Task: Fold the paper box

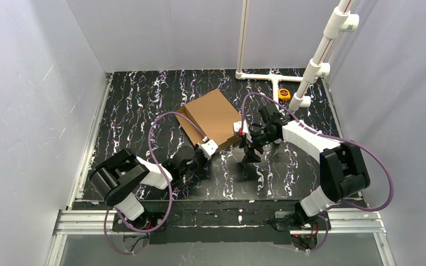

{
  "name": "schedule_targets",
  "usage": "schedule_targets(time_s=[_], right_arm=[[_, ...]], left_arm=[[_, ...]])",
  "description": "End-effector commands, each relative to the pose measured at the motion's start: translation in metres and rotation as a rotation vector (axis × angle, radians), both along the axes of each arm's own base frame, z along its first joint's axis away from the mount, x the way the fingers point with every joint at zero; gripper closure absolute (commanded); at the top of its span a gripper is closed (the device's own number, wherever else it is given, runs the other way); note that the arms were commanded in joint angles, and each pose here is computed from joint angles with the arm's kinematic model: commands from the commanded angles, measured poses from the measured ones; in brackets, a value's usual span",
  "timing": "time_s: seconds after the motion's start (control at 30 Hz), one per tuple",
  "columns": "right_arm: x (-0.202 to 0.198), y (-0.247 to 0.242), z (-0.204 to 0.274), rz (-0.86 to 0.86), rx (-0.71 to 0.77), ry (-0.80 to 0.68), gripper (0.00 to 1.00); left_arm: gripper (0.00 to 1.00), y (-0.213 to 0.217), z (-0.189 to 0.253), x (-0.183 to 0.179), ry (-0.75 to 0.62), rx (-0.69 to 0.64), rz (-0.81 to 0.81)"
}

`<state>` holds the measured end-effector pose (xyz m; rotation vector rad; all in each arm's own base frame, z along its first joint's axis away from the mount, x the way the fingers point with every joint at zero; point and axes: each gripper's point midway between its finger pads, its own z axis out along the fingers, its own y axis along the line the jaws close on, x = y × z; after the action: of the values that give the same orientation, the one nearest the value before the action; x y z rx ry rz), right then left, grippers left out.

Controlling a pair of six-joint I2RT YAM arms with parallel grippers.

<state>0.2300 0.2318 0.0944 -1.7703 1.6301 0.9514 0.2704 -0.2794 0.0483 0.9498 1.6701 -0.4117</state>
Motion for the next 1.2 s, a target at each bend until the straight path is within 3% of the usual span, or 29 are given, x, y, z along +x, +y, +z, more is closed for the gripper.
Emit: schedule_targets(time_s=[0.0,1.17], right_arm=[[0.006,0.006,0.013,0.016,0.036,-0.021,0.21],[0.022,0.004,0.002,-0.075,-0.016,0.002,0.22]], left_arm=[[1.0,0.003,0.004,0.003,0.006,-0.026,0.037],[1.0,0.01,0.0,-0.001,0.073,-0.116,0.108]])
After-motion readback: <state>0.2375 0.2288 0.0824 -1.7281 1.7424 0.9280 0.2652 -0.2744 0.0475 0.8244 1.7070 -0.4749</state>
